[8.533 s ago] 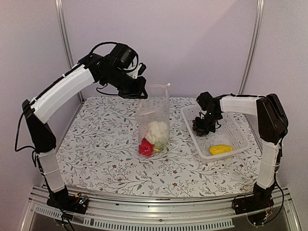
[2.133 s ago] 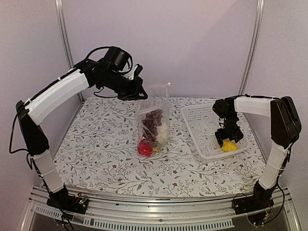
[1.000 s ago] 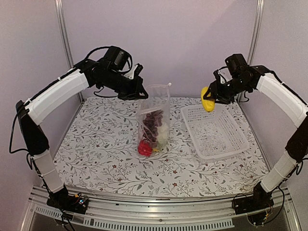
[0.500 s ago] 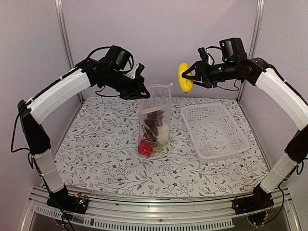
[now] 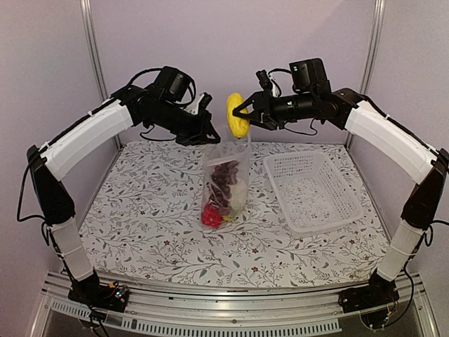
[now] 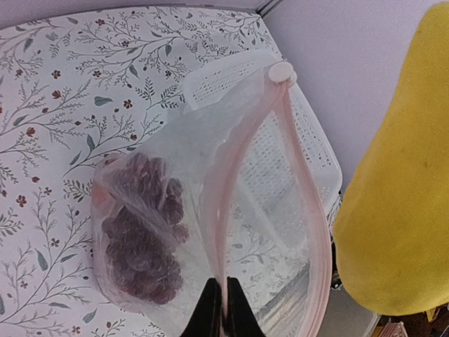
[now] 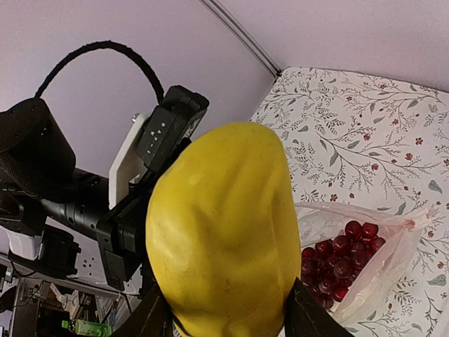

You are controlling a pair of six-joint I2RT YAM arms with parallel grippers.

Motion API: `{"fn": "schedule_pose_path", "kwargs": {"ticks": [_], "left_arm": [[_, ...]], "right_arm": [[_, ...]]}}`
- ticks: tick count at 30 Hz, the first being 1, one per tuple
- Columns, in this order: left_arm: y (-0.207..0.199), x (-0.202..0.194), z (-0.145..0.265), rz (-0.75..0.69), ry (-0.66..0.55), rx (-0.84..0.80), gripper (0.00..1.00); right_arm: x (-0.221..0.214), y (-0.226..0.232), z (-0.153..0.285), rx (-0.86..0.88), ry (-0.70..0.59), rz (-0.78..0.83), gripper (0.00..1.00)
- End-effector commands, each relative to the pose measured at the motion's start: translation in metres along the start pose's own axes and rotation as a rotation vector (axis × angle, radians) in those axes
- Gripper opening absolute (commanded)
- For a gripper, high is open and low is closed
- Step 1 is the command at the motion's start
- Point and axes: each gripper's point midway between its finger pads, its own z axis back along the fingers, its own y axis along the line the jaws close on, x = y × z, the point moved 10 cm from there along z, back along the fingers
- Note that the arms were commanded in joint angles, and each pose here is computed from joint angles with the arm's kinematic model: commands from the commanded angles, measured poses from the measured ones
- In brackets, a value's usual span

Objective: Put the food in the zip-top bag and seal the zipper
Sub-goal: Place the fake fruit in the zipper food storage bag.

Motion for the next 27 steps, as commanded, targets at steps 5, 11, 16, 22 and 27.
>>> {"fn": "schedule_pose_path", "kwargs": {"ticks": [5, 11, 16, 22, 27], "left_arm": [[-0.002, 0.007, 0.006, -0.012, -0.025, -0.023, 0.04], [-0.001, 0.007, 0.006, -0.012, -0.025, -0.017, 0.04], [0.001, 0.007, 0.004, -0.014, -0.022, -0.013, 0.05], [0.000, 0.007, 0.002, -0.039, -0.010, -0.029, 0.05], [-0.001, 0.005, 0.001, -0.067, 0.007, -0.052, 0.05]], "right_arm": [[-0.004, -0.005, -0.026, -0.022, -0.001, 0.036, 0.54], [-0.006, -0.006, -0.024, -0.042, 0.008, 0.045, 0.71], [-0.004, 0.000, -0.014, -0.043, -0.009, 0.066, 0.74], [-0.005, -0.001, 0.007, -0.142, -0.054, 0.110, 0.73], [-0.003, -0.022, 0.033, -0.241, -0.090, 0.101, 0.72]]}}
